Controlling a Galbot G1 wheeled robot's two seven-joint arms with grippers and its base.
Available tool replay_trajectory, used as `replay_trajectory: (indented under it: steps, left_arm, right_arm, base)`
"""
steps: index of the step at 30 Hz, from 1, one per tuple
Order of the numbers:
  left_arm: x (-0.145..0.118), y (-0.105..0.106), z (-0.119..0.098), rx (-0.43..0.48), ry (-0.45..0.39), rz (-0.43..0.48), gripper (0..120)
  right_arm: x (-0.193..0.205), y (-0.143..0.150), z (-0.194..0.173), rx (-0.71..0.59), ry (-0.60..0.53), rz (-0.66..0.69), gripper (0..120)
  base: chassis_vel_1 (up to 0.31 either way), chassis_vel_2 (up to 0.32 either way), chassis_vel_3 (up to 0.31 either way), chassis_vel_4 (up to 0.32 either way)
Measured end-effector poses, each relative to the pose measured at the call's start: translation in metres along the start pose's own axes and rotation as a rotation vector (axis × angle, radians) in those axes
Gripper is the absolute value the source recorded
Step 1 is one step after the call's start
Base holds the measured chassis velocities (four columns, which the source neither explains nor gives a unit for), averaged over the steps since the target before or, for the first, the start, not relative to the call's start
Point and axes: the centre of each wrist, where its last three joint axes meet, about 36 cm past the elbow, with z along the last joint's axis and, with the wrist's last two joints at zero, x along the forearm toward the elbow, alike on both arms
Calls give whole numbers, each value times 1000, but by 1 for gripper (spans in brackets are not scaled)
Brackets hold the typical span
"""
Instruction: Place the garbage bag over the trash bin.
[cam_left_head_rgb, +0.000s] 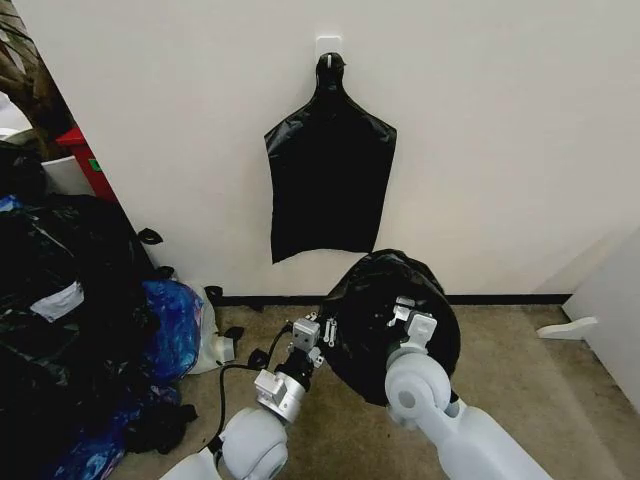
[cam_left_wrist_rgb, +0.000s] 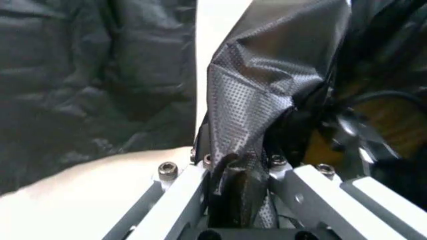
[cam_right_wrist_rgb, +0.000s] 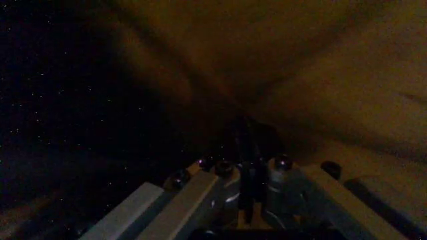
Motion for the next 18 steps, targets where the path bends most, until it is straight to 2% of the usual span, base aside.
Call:
replay_trajectory:
  steps: [3,9,18]
  left_arm:
    - [4,0,2,-28,-14,46,3]
    - [8,-11,5,-19,-2,92,3]
    - [9,-15,1,0,-2,108,3]
  right_arm:
    - [-1,-3,-3,-5,-6,15,0]
    - [-2,-12,-4,-13,-10,41,0]
    - [-4,-22,-2,-17,-12,65,0]
  base:
    - [0,0,0,0]
    - [0,0,0,0]
    - [0,0,0,0]
